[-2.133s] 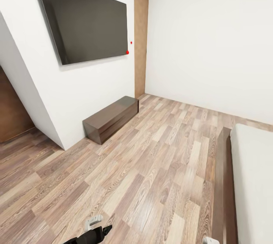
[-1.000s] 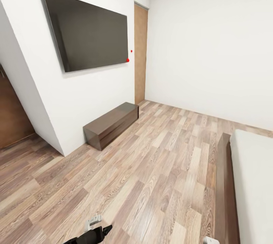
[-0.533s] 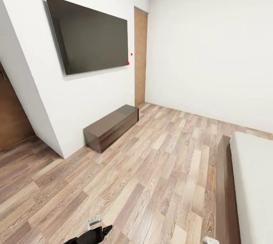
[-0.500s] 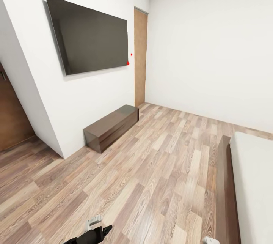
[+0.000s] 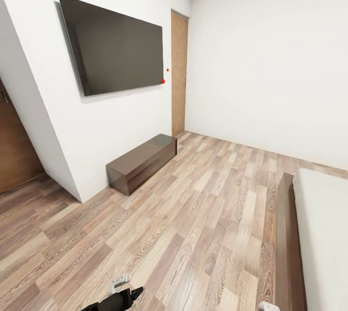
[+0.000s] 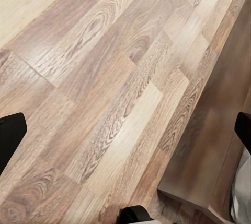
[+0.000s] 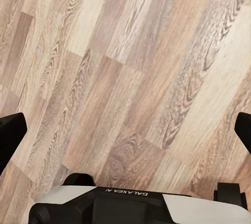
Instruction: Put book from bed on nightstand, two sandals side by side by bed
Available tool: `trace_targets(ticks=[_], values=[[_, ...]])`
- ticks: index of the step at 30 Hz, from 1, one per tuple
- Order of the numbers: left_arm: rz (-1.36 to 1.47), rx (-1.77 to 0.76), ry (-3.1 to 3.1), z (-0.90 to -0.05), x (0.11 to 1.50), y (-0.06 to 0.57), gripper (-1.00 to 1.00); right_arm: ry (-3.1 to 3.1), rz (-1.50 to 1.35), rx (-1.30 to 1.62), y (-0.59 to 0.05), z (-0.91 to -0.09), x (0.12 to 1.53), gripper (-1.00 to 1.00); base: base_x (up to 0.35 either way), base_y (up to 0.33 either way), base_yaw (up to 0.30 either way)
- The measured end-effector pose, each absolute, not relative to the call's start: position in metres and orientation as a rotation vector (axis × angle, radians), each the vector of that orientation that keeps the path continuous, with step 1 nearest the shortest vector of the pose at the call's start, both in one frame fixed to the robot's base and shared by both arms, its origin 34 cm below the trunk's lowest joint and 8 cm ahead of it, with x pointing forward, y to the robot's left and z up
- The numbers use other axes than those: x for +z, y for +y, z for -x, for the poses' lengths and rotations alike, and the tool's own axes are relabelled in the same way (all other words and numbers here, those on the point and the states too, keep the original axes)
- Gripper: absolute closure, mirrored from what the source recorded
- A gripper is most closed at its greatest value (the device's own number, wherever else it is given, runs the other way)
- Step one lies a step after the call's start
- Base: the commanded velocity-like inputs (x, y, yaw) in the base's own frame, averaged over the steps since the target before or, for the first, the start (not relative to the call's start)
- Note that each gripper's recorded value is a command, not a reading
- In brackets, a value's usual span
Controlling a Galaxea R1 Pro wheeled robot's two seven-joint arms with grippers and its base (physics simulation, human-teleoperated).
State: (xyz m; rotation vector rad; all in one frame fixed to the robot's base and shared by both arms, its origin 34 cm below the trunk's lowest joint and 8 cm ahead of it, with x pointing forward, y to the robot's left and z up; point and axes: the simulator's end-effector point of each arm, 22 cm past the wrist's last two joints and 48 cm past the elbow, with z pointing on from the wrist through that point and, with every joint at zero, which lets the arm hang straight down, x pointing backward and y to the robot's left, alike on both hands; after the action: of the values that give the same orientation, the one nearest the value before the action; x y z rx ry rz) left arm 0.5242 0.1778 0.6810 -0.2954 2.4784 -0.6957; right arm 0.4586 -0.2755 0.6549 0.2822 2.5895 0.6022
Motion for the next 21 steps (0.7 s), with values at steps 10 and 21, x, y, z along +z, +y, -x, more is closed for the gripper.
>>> trace_targets(ticks=[10,21], values=[[0.293,-0.695,2.478,-0.5242,0.6812,0.1781,-1.0,2.592,-0.283,0.593,-0.2766,-0.4584,0.6542,-1.0,0.005,0.0,0.0],[0.293,-0.695,2.478,-0.524,0.6815,0.1783,-1.0,2.59,-0.286,0.594,-0.2767,-0.4585,0.6547,-1.0,0.272,0.0,0.0]])
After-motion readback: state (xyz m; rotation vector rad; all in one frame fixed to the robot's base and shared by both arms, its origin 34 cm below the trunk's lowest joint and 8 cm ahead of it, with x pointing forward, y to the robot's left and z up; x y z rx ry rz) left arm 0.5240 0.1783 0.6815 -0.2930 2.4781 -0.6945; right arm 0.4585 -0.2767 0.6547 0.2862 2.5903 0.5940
